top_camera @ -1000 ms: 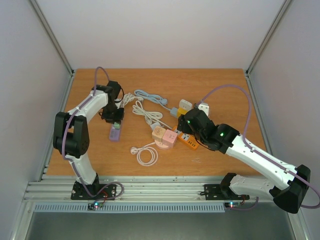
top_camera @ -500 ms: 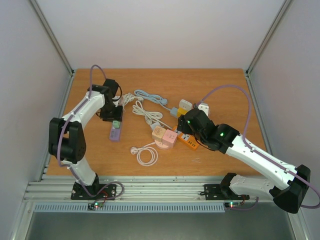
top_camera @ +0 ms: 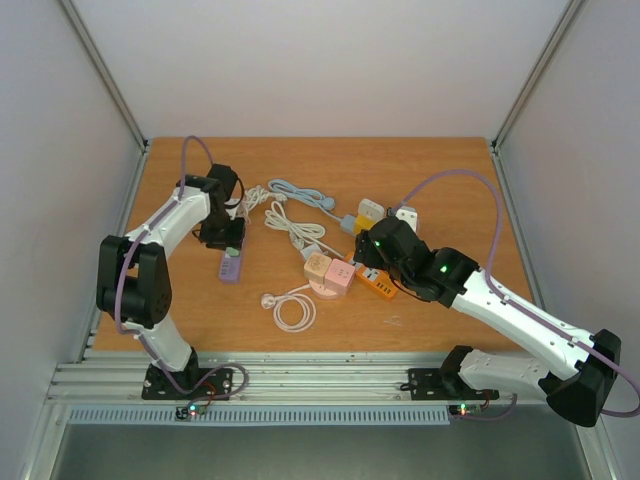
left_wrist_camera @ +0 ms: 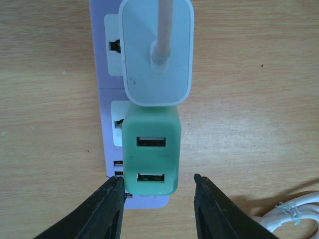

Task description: Insert the plug

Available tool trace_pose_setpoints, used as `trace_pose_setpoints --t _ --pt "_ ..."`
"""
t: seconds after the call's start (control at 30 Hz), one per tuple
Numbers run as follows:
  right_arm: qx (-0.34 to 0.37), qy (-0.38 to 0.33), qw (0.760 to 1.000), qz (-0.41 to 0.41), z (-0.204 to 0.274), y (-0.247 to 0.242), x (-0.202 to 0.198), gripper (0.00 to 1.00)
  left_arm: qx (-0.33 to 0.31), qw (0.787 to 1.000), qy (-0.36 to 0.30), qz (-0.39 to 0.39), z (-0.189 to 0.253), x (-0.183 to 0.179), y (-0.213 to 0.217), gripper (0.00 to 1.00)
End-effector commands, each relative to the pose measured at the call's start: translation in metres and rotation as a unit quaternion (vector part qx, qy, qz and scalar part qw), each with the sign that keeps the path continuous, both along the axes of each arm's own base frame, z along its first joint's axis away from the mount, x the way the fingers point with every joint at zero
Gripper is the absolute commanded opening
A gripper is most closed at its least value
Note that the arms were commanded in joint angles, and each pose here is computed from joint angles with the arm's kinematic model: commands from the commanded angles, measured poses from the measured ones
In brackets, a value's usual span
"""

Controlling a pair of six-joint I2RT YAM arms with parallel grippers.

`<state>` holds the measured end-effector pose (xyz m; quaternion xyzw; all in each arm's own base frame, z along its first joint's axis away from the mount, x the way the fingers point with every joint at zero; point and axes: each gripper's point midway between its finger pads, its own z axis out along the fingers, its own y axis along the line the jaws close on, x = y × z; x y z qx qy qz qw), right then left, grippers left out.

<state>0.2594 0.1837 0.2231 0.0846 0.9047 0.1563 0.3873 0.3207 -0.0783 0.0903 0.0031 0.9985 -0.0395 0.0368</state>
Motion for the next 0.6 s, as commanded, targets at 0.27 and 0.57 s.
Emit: trace_pose_setpoints --t 0.27,0.57 --pt "0.011 -0.005 1.0 -0.009 0.008 -0.001 0.002 0.87 -0.001 1.0 -0.003 -0.008 -0.01 0.007 -0.002 0.23" --pt "0.011 -0.003 1.0 -0.008 0.005 0.0 0.002 0.87 0.062 0.997 0.042 -0.013 -0.034 -0.012 0.018 0.07"
